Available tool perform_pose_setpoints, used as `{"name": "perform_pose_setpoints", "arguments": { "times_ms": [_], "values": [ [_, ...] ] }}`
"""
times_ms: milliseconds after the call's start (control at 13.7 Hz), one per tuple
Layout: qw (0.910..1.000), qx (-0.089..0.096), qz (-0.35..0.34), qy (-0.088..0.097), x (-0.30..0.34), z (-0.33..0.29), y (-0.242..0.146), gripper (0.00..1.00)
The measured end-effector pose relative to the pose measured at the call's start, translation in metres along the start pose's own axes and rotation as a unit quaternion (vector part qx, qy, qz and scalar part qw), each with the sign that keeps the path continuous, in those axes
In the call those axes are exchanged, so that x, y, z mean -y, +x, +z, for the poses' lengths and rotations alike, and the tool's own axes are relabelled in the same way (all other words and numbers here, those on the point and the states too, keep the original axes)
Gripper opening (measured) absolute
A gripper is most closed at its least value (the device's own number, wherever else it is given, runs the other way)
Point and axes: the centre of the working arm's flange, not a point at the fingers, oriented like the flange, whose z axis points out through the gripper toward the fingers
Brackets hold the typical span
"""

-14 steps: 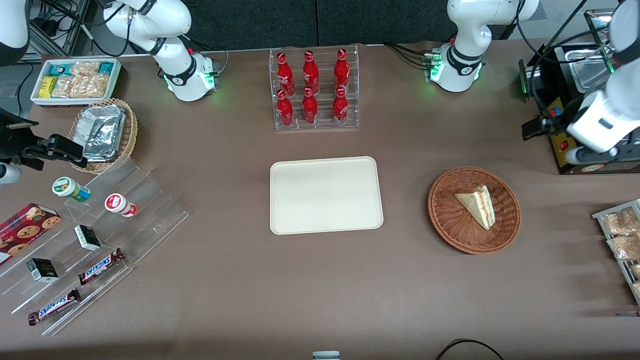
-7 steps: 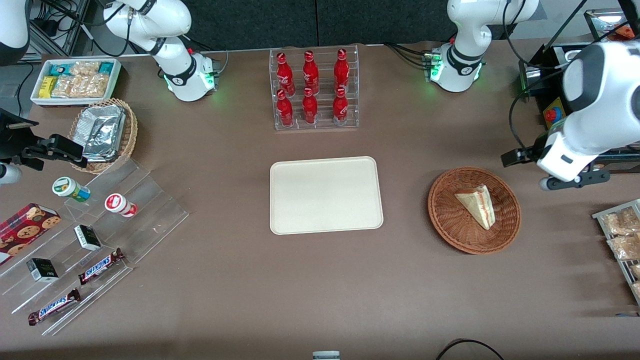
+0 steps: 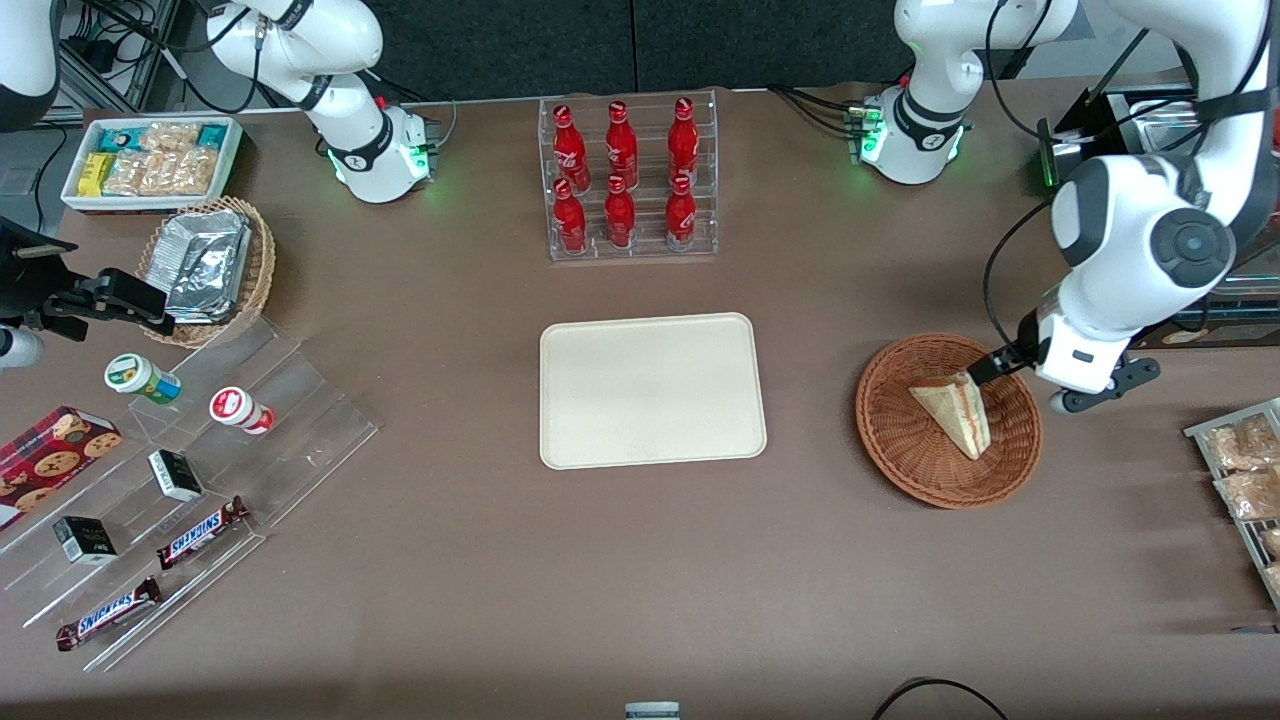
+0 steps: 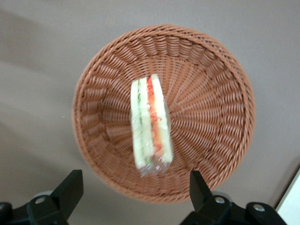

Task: Place sandwich from basket to tray
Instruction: 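Lower the left gripper and close it on the sandwich wedge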

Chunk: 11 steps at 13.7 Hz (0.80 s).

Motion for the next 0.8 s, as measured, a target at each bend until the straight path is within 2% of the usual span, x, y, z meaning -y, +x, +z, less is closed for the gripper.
{"name": "perform_pose_setpoints", "arguments": {
  "times_ms": [292, 803],
  "values": [
    [0.9998, -0.003, -0.019, -0.005, -0.018, 0.038, -0.002, 1.0],
    [0.9992, 0.005, -0.04, -0.002, -0.018, 0.063, 0.0, 1.0]
  ]
}}
